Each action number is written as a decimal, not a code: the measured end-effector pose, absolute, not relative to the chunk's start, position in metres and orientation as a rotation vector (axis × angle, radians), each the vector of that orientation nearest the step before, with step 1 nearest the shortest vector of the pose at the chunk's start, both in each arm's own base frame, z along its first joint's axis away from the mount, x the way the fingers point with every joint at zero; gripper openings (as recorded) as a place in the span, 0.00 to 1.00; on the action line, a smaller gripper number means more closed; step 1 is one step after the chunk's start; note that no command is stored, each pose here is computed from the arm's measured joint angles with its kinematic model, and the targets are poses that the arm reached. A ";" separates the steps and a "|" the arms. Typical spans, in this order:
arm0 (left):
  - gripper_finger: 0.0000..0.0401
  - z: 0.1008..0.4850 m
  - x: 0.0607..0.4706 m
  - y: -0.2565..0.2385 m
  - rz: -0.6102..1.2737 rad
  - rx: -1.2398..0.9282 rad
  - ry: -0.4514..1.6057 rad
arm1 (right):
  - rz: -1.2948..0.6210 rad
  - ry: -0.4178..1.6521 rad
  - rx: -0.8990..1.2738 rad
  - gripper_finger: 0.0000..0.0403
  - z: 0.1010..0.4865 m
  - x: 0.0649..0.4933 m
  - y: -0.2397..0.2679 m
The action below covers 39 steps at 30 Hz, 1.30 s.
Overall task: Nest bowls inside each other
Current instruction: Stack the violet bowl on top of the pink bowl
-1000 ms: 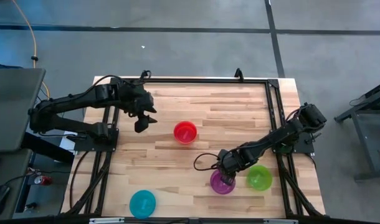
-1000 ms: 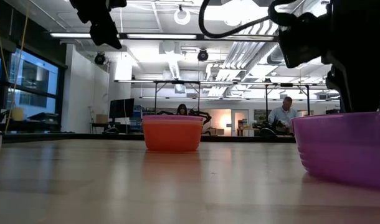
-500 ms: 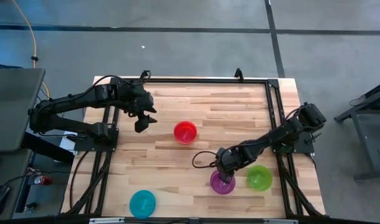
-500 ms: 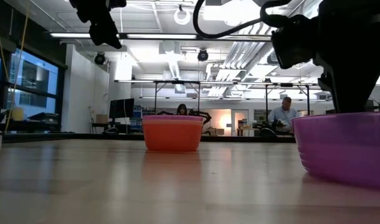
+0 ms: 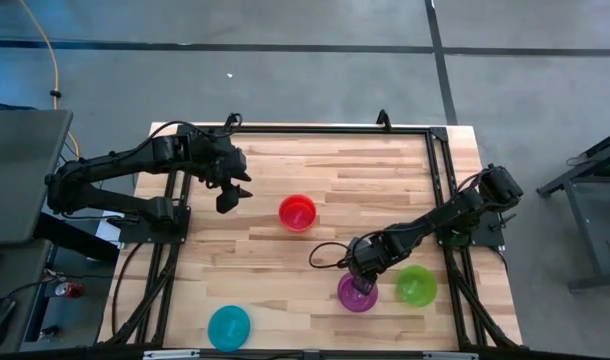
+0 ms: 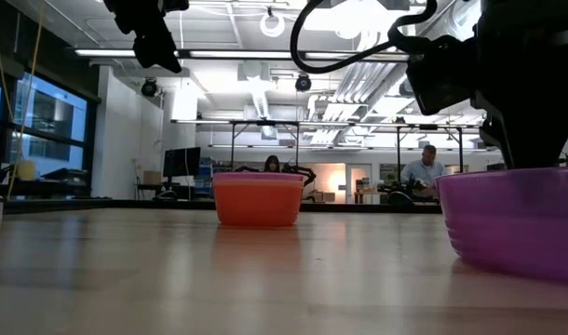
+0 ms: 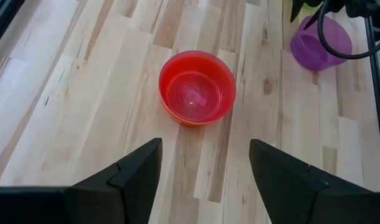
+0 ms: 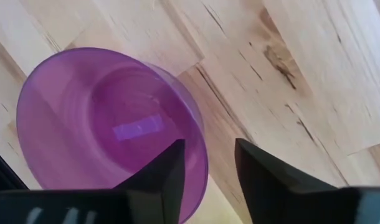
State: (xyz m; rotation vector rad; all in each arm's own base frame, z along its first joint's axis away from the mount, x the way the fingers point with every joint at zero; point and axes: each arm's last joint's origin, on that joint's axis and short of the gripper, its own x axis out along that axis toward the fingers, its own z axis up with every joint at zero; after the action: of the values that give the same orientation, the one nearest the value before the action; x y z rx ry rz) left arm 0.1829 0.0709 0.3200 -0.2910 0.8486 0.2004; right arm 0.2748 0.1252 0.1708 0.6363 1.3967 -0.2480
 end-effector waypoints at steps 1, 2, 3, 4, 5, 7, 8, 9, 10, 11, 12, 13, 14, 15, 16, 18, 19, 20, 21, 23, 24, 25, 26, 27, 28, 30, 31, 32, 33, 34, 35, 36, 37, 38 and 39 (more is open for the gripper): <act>0.57 0.320 0.183 0.071 0.200 -0.291 0.848 | -0.247 1.397 0.636 0.30 0.171 0.275 0.125; 0.57 0.320 0.183 0.071 0.201 -0.291 0.848 | -0.245 1.398 0.635 0.28 0.171 0.275 0.125; 0.57 0.320 0.183 0.071 0.201 -0.291 0.848 | -0.245 1.398 0.634 0.25 0.171 0.275 0.125; 0.57 0.320 0.183 0.071 0.201 -0.291 0.849 | -0.245 1.398 0.634 0.22 0.171 0.275 0.125; 0.57 0.320 0.183 0.071 0.201 -0.292 0.849 | -0.245 1.397 0.634 0.19 0.171 0.275 0.125; 0.57 0.320 0.183 0.071 0.201 -0.292 0.848 | -0.245 1.397 0.634 0.13 0.171 0.275 0.124; 0.57 0.320 0.183 0.071 0.201 -0.292 0.849 | -0.246 1.397 0.635 0.09 0.171 0.275 0.124; 0.57 0.320 0.183 0.071 0.201 -0.293 0.848 | -0.246 1.397 0.636 0.06 0.171 0.275 0.124; 0.57 0.320 0.183 0.071 0.201 -0.293 0.848 | -0.248 1.396 0.637 0.03 0.171 0.276 0.123; 0.57 0.320 0.183 0.071 0.201 -0.293 0.848 | -0.249 1.396 0.638 0.02 0.171 0.276 0.123; 0.57 0.320 0.183 0.071 0.201 -0.294 0.848 | -0.251 1.395 0.641 0.01 0.171 0.276 0.122; 0.57 0.320 0.183 0.071 0.201 -0.294 0.848 | -0.254 1.395 0.644 0.02 0.171 0.276 0.122; 0.57 0.320 0.183 0.071 0.203 -0.299 0.848 | -0.258 1.395 0.649 0.02 0.171 0.276 0.122; 0.57 0.320 0.183 0.071 0.204 -0.299 0.848 | -0.259 1.394 0.650 0.01 0.171 0.276 0.122; 0.57 0.320 0.183 0.071 0.204 -0.300 0.848 | -0.260 1.394 0.650 0.01 0.171 0.276 0.122; 0.57 0.320 0.183 0.071 0.206 -0.305 0.847 | -0.271 1.393 0.665 0.01 0.171 0.277 0.121; 0.57 0.320 0.183 0.071 0.207 -0.307 0.847 | -0.275 1.396 0.676 0.00 0.171 0.277 0.120; 0.57 0.320 0.183 0.071 0.208 -0.308 0.847 | -0.276 1.402 0.691 0.00 0.171 0.278 0.119; 0.57 0.320 0.183 0.071 0.208 -0.308 0.847 | -0.279 1.402 0.699 0.00 0.171 0.278 0.117; 0.57 0.320 0.183 0.071 0.208 -0.308 0.847 | -0.294 1.395 0.721 0.00 0.173 0.282 0.112; 0.57 0.320 0.183 0.071 0.208 -0.308 0.848 | -0.301 1.388 0.734 0.00 0.174 0.284 0.109; 0.57 0.320 0.183 0.071 0.208 -0.308 0.847 | -0.309 1.381 0.746 0.00 0.176 0.286 0.106; 0.57 0.320 0.183 0.071 0.208 -0.308 0.848 | -0.320 1.375 0.759 0.00 0.178 0.289 0.103; 0.57 0.320 0.183 0.071 0.209 -0.308 0.849 | -0.329 1.370 0.769 0.00 0.180 0.291 0.099; 0.57 0.320 0.183 0.071 0.210 -0.308 0.853 | -0.337 1.365 0.780 0.00 0.183 0.293 0.096; 0.57 0.319 0.182 0.071 0.224 -0.305 0.864 | -0.356 1.362 0.799 0.00 0.189 0.297 0.089; 0.57 0.319 0.181 0.071 0.235 -0.301 0.873 | -0.367 1.363 0.803 0.00 0.192 0.299 0.085; 0.57 0.318 0.180 0.071 0.250 -0.297 0.886 | -0.384 1.365 0.810 0.00 0.196 0.301 0.081; 0.57 0.317 0.179 0.071 0.263 -0.292 0.901 | -0.394 1.367 0.812 0.00 0.200 0.303 0.076; 0.57 0.316 0.178 0.071 0.274 -0.284 0.914 | -0.403 1.369 0.811 0.00 0.204 0.304 0.072; 0.57 0.316 0.178 0.071 0.280 -0.280 0.924 | -0.409 1.371 0.807 0.00 0.208 0.306 0.067; 0.57 0.315 0.177 0.071 0.289 -0.274 0.933 | -0.409 1.370 0.802 0.00 0.213 0.308 0.062; 0.57 0.315 0.176 0.071 0.297 -0.268 0.943 | -0.410 1.365 0.800 0.00 0.218 0.310 0.057; 0.57 0.314 0.176 0.071 0.305 -0.264 0.952 | -0.412 1.360 0.800 0.00 0.223 0.312 0.051; 0.57 0.314 0.175 0.071 0.309 -0.262 0.957 | -0.412 1.354 0.796 0.00 0.228 0.314 0.045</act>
State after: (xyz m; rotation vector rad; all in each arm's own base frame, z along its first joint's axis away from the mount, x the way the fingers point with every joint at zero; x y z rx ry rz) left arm 0.1752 0.0714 0.3142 -0.2616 0.9568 0.3093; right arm 0.3143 0.0447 0.2284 0.7962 1.3539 -0.4118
